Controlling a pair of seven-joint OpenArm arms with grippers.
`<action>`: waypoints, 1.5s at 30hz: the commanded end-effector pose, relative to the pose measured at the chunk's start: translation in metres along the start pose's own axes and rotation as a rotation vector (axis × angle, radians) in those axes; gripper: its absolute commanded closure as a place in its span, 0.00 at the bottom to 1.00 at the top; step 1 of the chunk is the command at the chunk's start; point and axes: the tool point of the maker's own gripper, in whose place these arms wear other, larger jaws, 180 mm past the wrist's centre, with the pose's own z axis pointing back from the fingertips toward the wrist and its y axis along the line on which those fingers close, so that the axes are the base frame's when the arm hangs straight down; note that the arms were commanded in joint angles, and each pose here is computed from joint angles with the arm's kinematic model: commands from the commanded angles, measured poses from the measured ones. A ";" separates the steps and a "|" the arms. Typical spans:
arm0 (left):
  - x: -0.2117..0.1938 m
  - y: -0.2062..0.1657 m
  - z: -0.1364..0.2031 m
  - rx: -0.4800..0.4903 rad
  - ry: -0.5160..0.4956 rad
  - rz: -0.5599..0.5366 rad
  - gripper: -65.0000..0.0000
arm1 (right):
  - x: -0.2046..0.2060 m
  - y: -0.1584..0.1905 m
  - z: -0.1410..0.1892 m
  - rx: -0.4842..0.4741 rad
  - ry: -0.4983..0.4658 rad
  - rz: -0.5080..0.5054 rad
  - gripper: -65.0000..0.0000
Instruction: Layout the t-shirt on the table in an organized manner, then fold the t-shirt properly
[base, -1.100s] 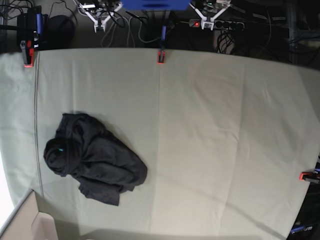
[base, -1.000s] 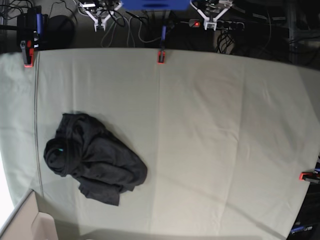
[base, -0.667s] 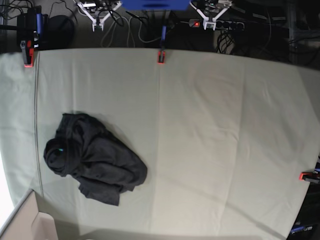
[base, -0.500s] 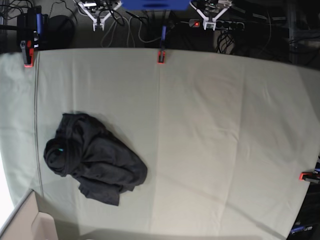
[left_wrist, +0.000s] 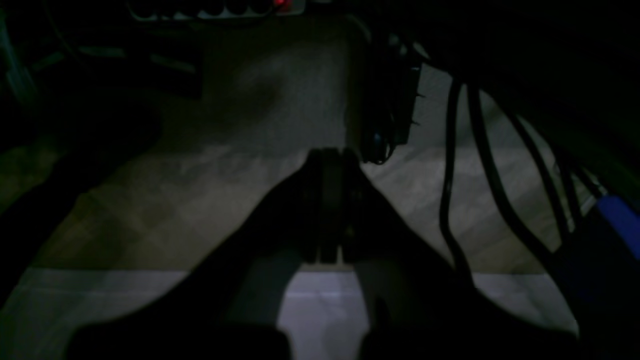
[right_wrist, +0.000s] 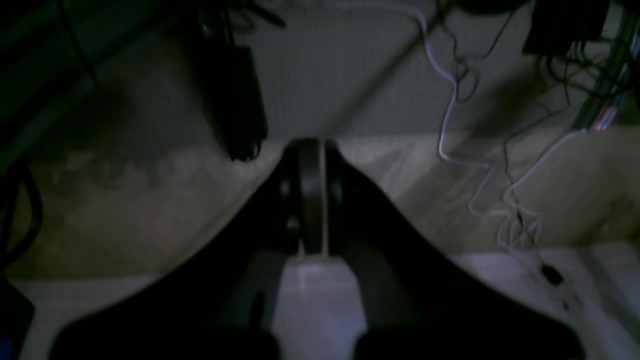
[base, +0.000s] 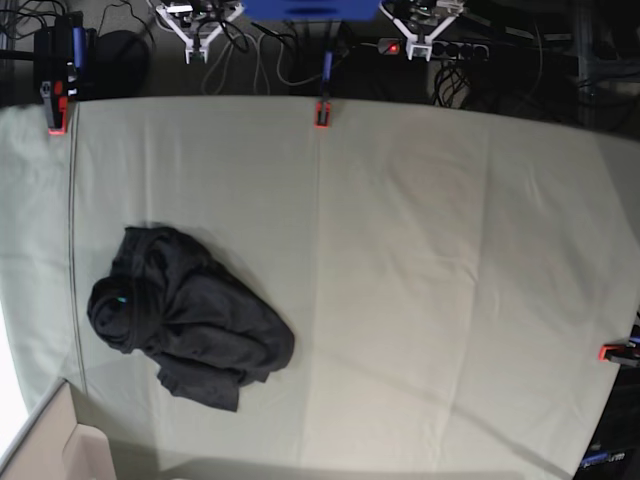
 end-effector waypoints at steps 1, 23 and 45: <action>-0.003 0.001 0.001 -0.002 -0.001 -0.001 1.00 | -0.014 -0.003 0.001 -0.008 0.012 -0.004 1.00; -0.017 -0.001 0.085 -0.113 -0.238 -0.062 1.00 | -0.008 -0.013 0.112 0.075 -0.311 0.050 1.00; 0.078 0.001 0.241 -0.154 -0.665 -0.013 1.00 | 0.071 -0.017 0.257 0.088 -0.685 0.054 1.00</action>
